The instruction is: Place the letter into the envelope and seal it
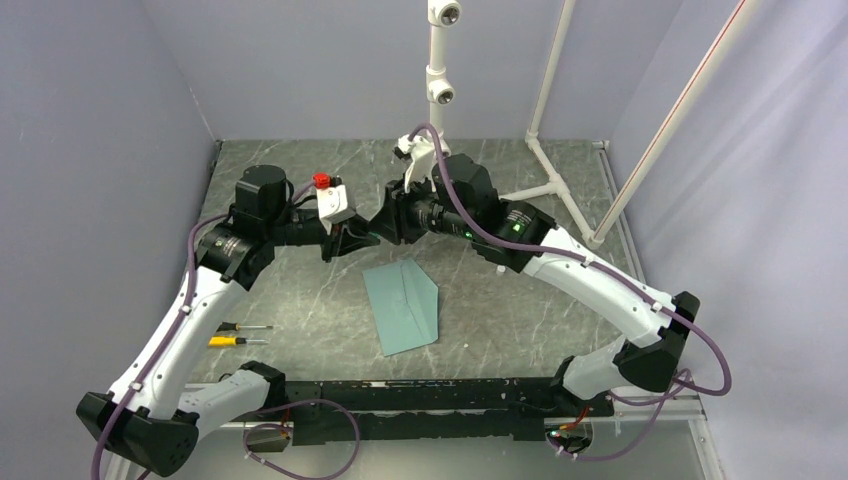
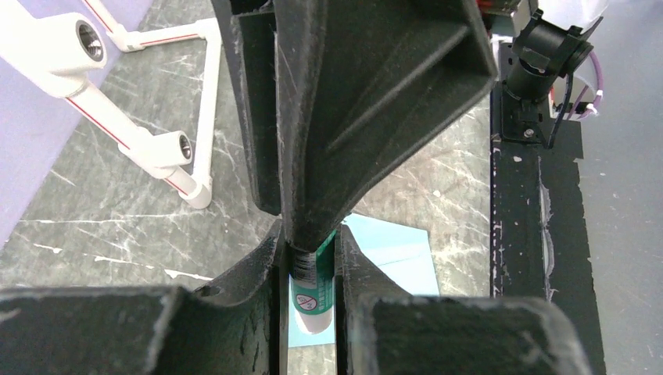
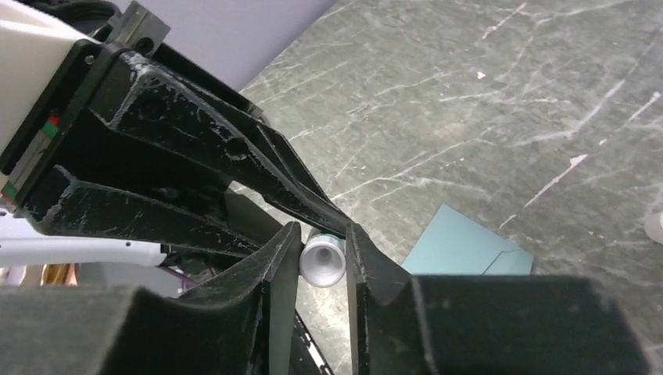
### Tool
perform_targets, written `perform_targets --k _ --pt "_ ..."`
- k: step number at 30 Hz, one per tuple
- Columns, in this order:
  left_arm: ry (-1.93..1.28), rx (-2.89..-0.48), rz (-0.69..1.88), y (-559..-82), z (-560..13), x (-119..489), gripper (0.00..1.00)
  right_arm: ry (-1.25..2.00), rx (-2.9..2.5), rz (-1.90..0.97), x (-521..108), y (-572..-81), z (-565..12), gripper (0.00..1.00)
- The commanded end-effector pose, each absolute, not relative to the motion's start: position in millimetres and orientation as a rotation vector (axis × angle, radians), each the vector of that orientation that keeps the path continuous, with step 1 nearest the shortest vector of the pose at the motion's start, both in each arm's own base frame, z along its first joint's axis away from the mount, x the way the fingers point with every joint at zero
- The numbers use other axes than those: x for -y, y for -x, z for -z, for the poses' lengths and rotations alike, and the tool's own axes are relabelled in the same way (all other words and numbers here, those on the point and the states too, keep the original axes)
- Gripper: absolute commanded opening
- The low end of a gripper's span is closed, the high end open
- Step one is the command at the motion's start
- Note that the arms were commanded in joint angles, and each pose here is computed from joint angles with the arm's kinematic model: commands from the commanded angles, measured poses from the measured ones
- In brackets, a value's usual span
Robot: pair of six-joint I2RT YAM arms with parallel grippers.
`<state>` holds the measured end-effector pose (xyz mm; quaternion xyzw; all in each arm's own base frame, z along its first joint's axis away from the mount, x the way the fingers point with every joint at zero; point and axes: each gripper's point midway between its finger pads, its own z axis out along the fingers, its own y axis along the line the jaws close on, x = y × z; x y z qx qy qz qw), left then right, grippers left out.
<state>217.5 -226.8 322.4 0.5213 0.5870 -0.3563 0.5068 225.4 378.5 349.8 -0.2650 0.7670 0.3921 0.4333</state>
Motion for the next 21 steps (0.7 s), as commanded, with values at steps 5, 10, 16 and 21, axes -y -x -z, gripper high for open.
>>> perform_targets --k 5,10,16,21 --pt "-1.222 -1.383 0.718 -236.0 -329.1 220.0 0.02 0.279 -2.019 -0.947 -364.9 -257.8 -371.9 0.00" --pt "-1.118 -1.431 0.539 -265.0 -331.5 204.2 0.02 0.044 -2.138 -1.067 -380.4 -268.3 -380.7 0.00" --pt "-1.066 -1.434 0.489 -274.3 -329.4 199.0 0.02 -0.064 -2.138 -1.325 -401.5 -263.6 -390.8 0.13" --pt "-1.115 -1.467 0.573 -260.0 -322.4 204.6 0.02 0.140 -2.049 -1.348 -398.3 -255.1 -391.2 0.57"
